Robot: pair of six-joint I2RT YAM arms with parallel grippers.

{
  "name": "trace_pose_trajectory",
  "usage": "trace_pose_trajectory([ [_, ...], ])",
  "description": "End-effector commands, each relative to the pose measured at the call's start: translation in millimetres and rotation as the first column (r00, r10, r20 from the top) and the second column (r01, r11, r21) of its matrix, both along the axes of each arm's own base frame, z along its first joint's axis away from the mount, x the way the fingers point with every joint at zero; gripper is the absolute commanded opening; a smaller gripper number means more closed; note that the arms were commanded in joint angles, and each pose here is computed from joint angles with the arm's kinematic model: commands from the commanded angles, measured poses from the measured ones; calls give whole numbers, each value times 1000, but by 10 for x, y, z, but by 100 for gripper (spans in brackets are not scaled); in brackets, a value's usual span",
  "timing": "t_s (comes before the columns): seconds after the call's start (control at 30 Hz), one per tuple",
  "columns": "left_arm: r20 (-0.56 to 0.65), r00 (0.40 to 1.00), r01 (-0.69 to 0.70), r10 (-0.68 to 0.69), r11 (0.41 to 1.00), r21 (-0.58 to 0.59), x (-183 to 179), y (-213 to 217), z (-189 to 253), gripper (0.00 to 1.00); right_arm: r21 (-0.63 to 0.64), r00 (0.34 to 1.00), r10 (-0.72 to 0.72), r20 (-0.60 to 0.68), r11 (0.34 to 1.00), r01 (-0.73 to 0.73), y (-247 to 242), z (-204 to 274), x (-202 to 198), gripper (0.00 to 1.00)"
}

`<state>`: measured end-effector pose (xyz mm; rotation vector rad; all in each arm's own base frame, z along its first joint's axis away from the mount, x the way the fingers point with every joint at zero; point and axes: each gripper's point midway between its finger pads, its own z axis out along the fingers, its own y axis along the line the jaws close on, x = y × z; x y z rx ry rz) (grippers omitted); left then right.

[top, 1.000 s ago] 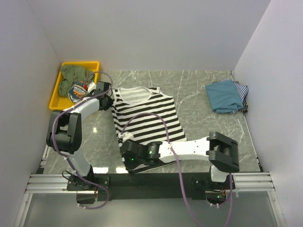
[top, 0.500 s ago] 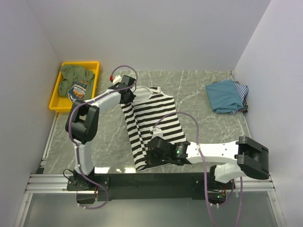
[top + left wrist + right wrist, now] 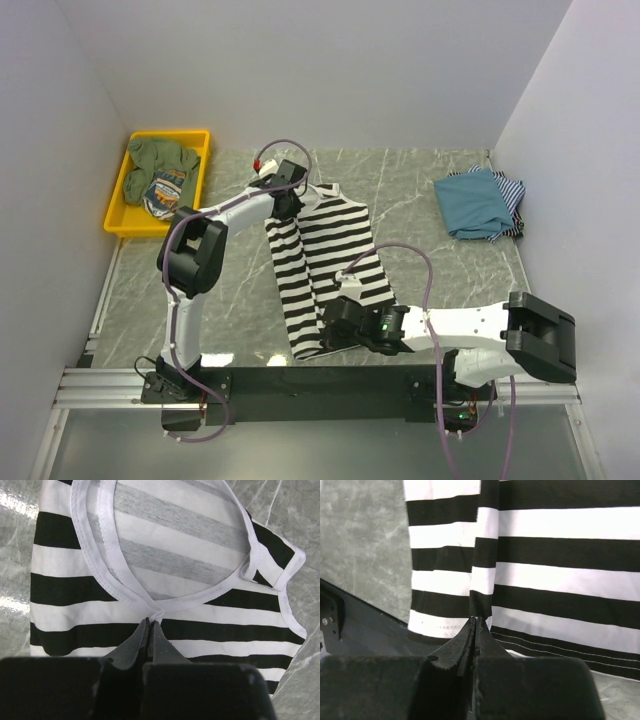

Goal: Fold and stack the tank tops
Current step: Fold the tank top

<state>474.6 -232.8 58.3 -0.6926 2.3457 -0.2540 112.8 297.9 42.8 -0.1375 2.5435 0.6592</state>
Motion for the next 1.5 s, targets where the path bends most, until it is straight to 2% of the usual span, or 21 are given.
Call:
trace_pose_trajectory([
  [0.0, 57, 998, 2, -1, 1000, -18, 157, -80, 178, 1, 11, 997, -70, 24, 998, 70, -73, 39, 84, 0],
  [0.1, 60, 997, 49, -46, 998, -42, 143, -166, 178, 8, 2, 996, -84, 24, 996, 84, -95, 45, 95, 3],
  [0.13, 97, 993, 80, -72, 994, -77, 165, -241, 314, 20, -1, 995, -95, 35, 996, 95, -112, 61, 118, 7],
  [0.17, 105, 991, 97, -88, 991, -89, 133, -249, 325, 27, -8, 994, -102, 37, 995, 102, -137, 78, 126, 19],
  [0.23, 178, 976, 152, -127, 979, -136, 139, -333, 627, 42, -1, 988, -137, 71, 990, 138, -191, 177, 194, 29],
  [0.27, 189, 972, 165, -137, 976, -140, 115, -344, 687, 45, -10, 986, -146, 80, 989, 148, -236, 212, 202, 37],
  [0.4, 228, 960, 206, -163, 963, -176, -22, -361, 1012, 50, -7, 970, -194, 148, 980, 197, -371, 444, 330, 42],
  [0.43, 249, 957, 204, -151, 957, -204, -86, -348, 1168, 49, -10, 967, -198, 158, 979, 202, -381, 475, 347, 43],
  [0.5, 213, 967, 190, -143, 956, -224, -266, -282, 1060, 47, -19, 961, -203, 188, 978, 210, -403, 546, 430, 47],
  [0.53, 218, 968, 180, -124, 950, -256, -364, -252, 1160, 41, -28, 956, -219, 196, 973, 229, -439, 560, 497, 47],
  [0.6, 164, 978, 173, -132, 948, -266, -619, -182, 930, 35, -30, 949, -244, 201, 966, 255, -528, 621, 726, 48],
  [0.63, 176, 977, 167, -118, 941, -296, -731, -148, 1021, 25, -10, 948, -248, 197, 967, 255, -541, 652, 830, 48],
  [0.67, 124, 984, 161, -130, 944, -289, -936, -85, 759, 22, 54, 943, -258, 209, 966, 253, -495, 752, 989, 48],
  [0.77, 108, 975, 220, -196, 926, -306, -1309, -159, 633, 13, 73, 916, -313, 252, 950, 305, -713, 1031, 1601, 48],
  [0.8, 97, 968, 252, -233, 919, -304, -1447, -255, 586, 10, -1, 918, -301, 258, 950, 312, -779, 932, 1769, 48],
  [0.87, 66, 959, 283, -277, 906, -313, -1657, -348, 465, 1, 26, 899, -338, 279, 938, 345, -881, 1160, 2204, 46],
  [0.93, 53, 945, 323, -322, 894, -310, -1866, -510, 381, 1, 10, 908, -338, 246, 938, 347, -980, 1034, 2530, 43],
  [0.97, 46, 942, 332, -334, 893, -304, -1931, -547, 343, 1, 38, 901, -333, 277, 941, 336, -942, 1196, 2741, 40],
  [1.17, -2, 907, 405, -422, 872, -274, -2215, -793, 110, 1, 12, 946, -272, 175, 962, 274, -750, 695, 3469, 27],
  [1.3, -77, 886, 427, -456, 870, -246, -2403, -798, -111, 1, 16, 975, -179, 135, 984, 178, -503, 468, 3707, 27],
  [1.47, -170, 865, 431, -473, 872, -235, -2633, -675, -353, 0, 3, 981, -184, 65, 983, 184, -406, 198, 3806, 26],
])
